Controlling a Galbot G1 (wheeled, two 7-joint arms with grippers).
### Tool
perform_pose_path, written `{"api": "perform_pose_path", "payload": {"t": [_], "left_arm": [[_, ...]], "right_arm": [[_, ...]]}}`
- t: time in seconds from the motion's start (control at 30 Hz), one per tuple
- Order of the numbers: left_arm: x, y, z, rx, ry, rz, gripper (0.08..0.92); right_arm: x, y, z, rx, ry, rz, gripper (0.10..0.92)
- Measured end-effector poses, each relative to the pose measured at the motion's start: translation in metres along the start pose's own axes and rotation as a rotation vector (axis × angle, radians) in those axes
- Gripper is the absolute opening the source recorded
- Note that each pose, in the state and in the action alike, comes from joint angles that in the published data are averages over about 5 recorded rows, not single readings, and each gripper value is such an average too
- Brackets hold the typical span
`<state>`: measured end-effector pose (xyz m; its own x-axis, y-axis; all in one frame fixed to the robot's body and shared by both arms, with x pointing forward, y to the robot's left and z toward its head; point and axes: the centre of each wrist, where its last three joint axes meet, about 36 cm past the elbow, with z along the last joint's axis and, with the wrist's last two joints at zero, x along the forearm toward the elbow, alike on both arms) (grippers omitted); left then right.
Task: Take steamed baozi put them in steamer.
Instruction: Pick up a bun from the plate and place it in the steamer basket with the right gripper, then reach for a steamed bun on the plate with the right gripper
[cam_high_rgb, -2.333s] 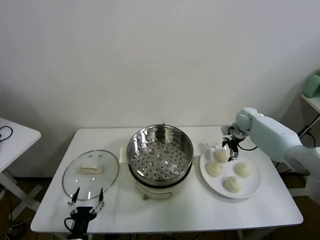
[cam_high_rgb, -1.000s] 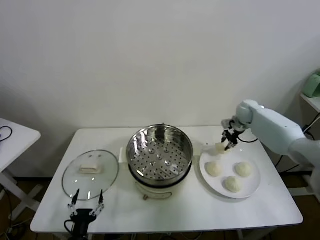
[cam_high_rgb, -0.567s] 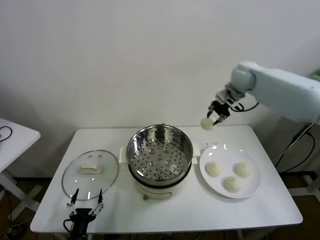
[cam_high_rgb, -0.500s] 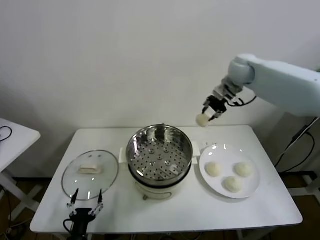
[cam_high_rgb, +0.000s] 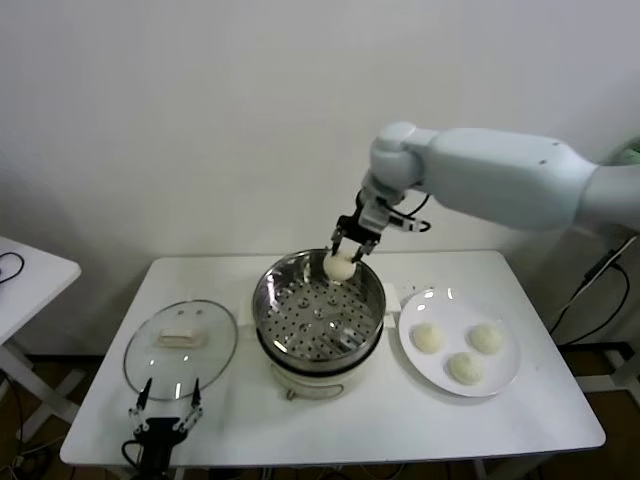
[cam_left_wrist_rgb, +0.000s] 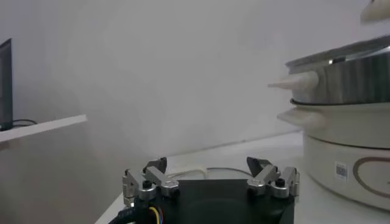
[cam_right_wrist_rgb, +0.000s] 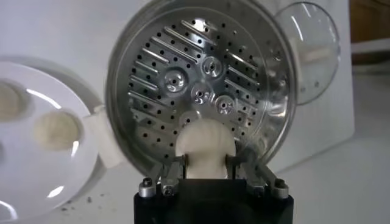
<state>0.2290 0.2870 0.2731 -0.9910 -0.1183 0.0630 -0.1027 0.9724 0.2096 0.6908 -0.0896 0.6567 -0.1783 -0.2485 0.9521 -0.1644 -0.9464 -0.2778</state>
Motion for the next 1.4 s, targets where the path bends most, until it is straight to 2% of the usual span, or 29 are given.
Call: {"api": "perform_pose_path", "payload": {"t": [0.33, 0.43, 0.7, 0.8, 1.07, 1.23, 1.4], "left_arm": [[0.000, -0.003, 0.004, 0.004, 0.004, -0.002, 0.823], [0.000, -0.003, 0.004, 0.004, 0.003, -0.003, 0.823], [0.000, -0.004, 0.004, 0.005, 0.002, -0.002, 0.823], [0.001, -0.004, 0.004, 0.004, 0.003, 0.000, 0.823], [0.001, -0.006, 0.003, -0.003, 0.001, 0.007, 0.823], [0.001, -0.007, 0.002, -0.006, -0.003, 0.009, 0.823], [0.000, -0.007, 0.004, -0.008, -0.001, 0.010, 0.823]], "right_arm": [[-0.060, -0.013, 0.014, 0.070, -0.016, 0.032, 0.488], [-0.067, -0.013, 0.018, 0.076, -0.022, 0.036, 0.548], [-0.072, -0.009, 0.027, 0.072, -0.038, 0.046, 0.773], [-0.062, -0.007, 0.031, 0.052, -0.044, 0.060, 0.814], [0.006, 0.012, 0.046, -0.107, -0.036, 0.070, 0.823], [0.053, 0.052, 0.050, -0.318, 0.033, 0.029, 0.823], [0.072, 0.111, 0.043, -0.581, 0.099, -0.027, 0.823]]}}
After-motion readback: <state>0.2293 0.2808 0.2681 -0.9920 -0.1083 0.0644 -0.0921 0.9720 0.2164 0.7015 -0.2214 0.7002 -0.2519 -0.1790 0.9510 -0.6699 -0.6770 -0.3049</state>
